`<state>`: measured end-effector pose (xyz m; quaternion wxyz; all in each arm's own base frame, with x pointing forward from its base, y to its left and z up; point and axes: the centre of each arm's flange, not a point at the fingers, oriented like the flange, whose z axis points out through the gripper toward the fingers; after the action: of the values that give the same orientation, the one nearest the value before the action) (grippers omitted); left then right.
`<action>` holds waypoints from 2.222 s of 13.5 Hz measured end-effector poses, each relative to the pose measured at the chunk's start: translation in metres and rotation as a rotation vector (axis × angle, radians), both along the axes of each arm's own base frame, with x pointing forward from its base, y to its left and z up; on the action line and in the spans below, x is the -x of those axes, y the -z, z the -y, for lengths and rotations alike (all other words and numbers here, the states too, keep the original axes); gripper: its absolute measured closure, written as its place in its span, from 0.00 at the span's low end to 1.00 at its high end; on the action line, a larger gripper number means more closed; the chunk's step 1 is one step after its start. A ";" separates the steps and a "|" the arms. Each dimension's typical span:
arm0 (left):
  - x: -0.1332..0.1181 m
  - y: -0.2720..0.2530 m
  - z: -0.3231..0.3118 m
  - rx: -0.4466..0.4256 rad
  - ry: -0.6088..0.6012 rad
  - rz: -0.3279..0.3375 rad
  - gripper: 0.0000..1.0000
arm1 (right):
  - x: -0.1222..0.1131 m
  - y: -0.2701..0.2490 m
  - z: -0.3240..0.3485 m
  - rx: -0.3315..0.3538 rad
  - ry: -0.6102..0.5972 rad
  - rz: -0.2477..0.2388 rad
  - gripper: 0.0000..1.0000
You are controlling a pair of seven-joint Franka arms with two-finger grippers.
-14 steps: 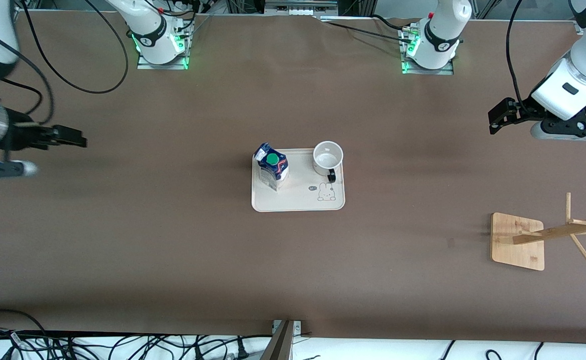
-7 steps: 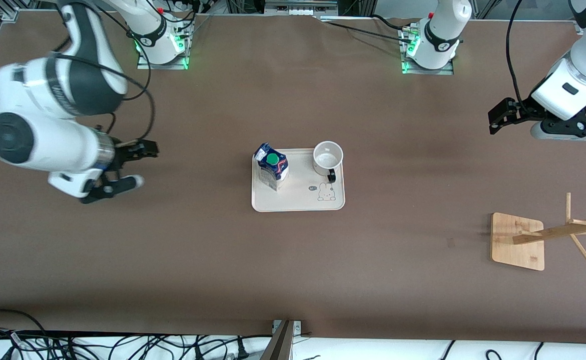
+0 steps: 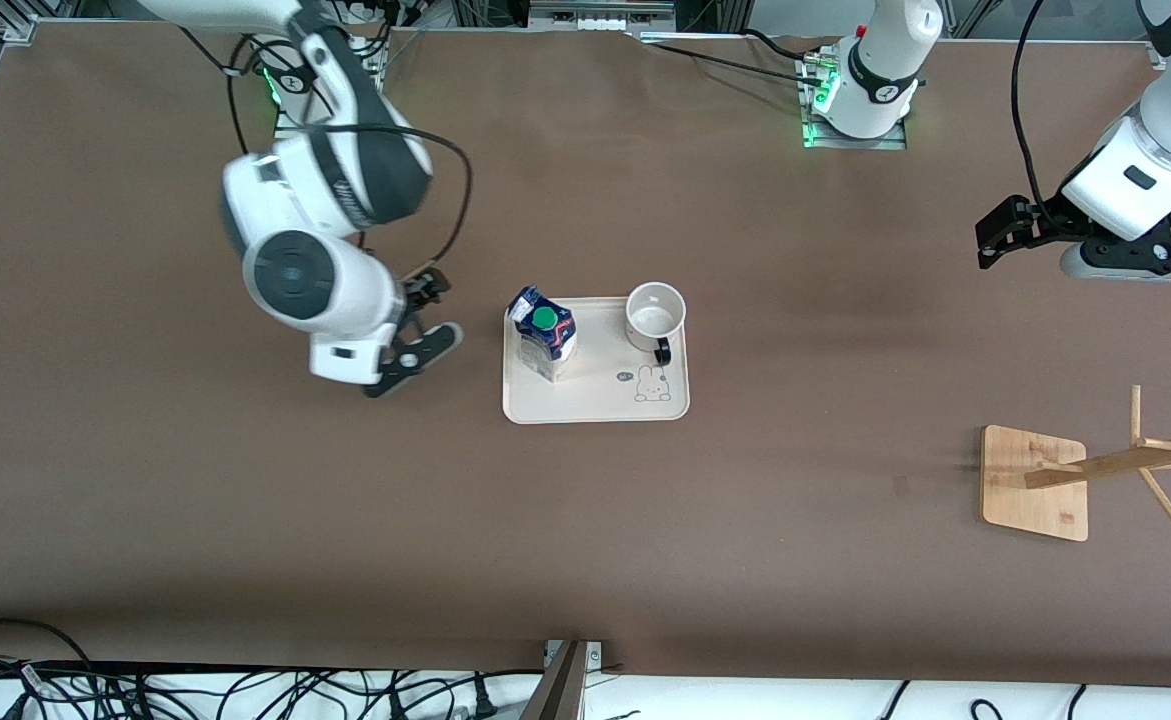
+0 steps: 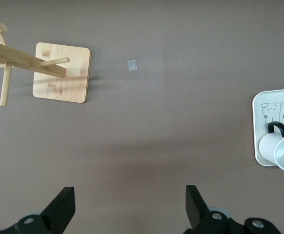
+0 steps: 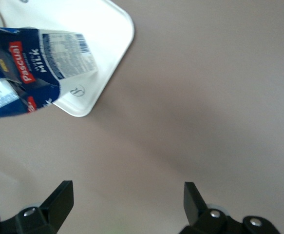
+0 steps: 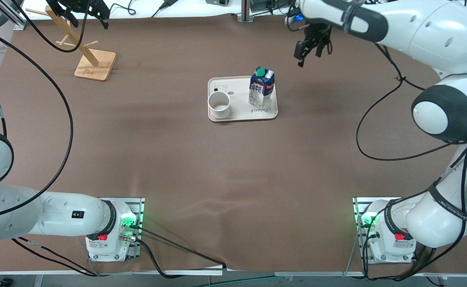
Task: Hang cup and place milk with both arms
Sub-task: 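Move the right gripper over the tray toward the milk carton, then lower the right gripper and close it on the milk carton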
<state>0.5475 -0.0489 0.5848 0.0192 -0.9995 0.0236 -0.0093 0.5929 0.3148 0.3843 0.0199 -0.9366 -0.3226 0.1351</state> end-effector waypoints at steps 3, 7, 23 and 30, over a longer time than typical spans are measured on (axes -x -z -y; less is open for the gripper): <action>0.000 0.000 0.000 0.000 0.000 0.000 0.00 | 0.003 0.012 -0.014 -0.002 -0.029 0.000 0.00; 0.000 0.000 0.000 0.000 0.000 0.000 0.00 | 0.019 0.005 -0.044 -0.013 -0.080 0.010 0.00; 0.000 0.000 0.000 0.000 0.000 0.000 0.00 | 0.044 0.012 -0.124 -0.140 -0.091 0.120 0.00; 0.000 0.000 0.000 0.000 0.000 0.000 0.00 | 0.043 0.020 -0.125 -0.144 -0.085 0.114 0.00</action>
<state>0.5475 -0.0488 0.5847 0.0193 -0.9995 0.0236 -0.0093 0.5500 0.4396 0.3648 0.0630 -0.9243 -0.3717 0.0588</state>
